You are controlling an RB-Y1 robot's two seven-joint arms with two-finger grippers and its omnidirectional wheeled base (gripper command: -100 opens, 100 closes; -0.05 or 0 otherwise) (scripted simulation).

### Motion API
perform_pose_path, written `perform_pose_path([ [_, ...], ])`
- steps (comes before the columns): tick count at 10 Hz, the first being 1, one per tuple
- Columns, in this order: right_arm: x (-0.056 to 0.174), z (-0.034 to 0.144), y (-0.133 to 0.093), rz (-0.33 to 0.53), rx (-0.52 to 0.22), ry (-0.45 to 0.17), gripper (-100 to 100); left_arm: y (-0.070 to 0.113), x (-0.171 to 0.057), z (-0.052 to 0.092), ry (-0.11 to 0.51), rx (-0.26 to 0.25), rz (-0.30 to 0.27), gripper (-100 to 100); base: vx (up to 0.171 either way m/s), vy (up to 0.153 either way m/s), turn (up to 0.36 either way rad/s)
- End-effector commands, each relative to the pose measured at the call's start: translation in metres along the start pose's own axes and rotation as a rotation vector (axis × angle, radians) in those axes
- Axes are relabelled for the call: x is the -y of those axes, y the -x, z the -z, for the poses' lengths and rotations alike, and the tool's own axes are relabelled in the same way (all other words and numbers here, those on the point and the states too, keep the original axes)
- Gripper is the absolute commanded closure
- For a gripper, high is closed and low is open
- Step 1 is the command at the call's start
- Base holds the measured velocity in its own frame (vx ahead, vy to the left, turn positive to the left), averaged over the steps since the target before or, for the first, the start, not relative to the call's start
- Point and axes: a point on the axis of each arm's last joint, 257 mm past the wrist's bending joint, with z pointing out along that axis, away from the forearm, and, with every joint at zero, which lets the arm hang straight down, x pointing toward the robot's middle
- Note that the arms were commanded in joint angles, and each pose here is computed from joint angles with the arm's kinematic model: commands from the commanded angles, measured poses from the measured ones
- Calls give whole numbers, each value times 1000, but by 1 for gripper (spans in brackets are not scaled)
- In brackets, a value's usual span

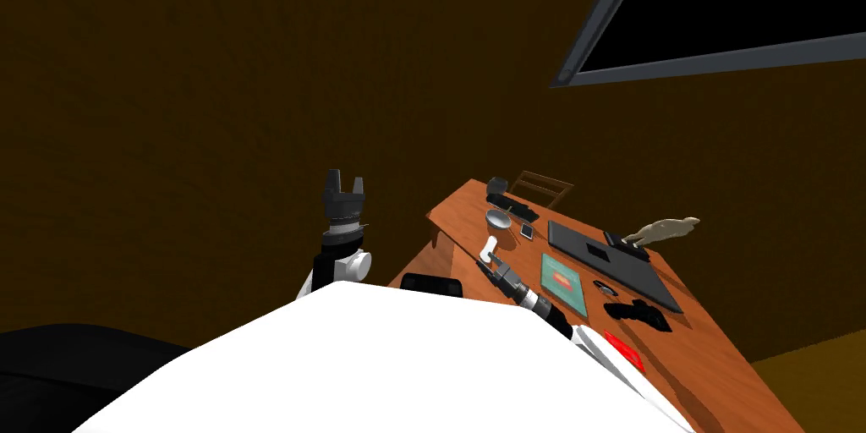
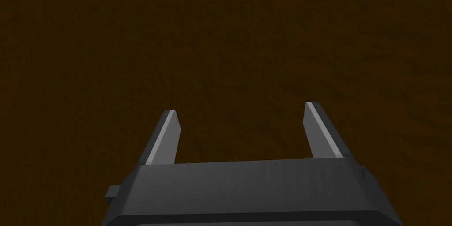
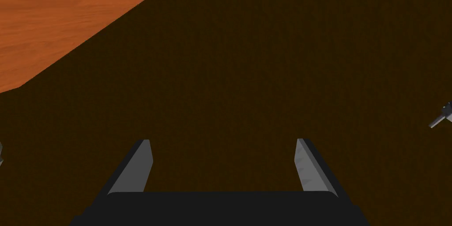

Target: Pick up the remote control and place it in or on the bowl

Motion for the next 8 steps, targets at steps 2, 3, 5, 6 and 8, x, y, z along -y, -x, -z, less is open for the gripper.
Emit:
perform_pose_path([
  [2, 19, 20, -35, 108, -127, -12, -100, 0, 0, 0, 0, 0, 0, 0, 0, 11, 273],
  [3, 21, 22, -41, 120, -144, -14, -100, 0, 0, 0, 0, 0, 0, 0, -1, 8, 230],
  [5, 34, 38, -64, 194, -234, -20, -100, 0, 0, 0, 0, 0, 0, 0, -4, 7, 293],
  [6, 47, 54, -79, 254, -304, -22, -100, 0, 0, 0, 0, 0, 0, 0, -6, 10, 320],
  [8, 64, 76, -100, 323, -397, -28, -100, 0, 0, 0, 0, 0, 0, 0, -6, 4, 278],
])
